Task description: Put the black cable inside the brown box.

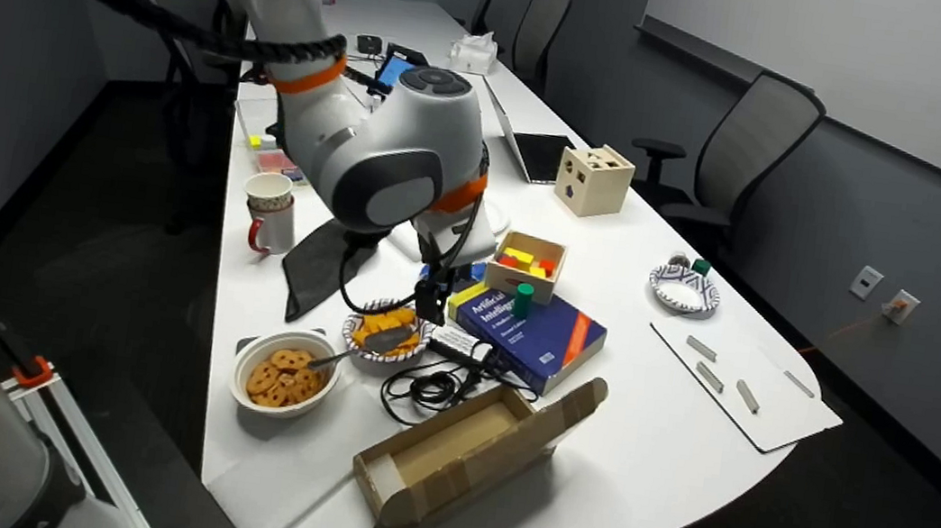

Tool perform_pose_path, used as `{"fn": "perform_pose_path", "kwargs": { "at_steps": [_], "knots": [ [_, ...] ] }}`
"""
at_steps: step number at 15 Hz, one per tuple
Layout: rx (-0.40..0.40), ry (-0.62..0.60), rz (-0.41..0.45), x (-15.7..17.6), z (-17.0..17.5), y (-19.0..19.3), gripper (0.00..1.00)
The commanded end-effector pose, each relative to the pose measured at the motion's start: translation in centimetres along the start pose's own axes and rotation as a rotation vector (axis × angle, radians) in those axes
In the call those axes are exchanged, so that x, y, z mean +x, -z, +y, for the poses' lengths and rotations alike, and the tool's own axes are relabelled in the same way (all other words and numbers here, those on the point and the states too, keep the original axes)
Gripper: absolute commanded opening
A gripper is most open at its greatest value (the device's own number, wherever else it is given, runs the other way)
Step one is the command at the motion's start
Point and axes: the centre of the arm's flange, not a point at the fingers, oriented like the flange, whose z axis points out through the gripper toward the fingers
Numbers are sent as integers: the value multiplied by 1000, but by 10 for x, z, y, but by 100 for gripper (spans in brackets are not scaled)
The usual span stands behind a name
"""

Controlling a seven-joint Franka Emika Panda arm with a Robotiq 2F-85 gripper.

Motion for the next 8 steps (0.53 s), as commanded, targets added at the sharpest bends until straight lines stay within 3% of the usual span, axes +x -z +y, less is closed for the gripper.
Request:
{"fn": "perform_pose_path", "kwargs": {
  "at_steps": [1,4,8],
  "knots": [
    [-34,-108,16,23,-48,-74,100],
    [-85,-144,-2,25,-61,-111,100],
    [-126,-156,-39,3,-70,-117,100]
  ]
}}
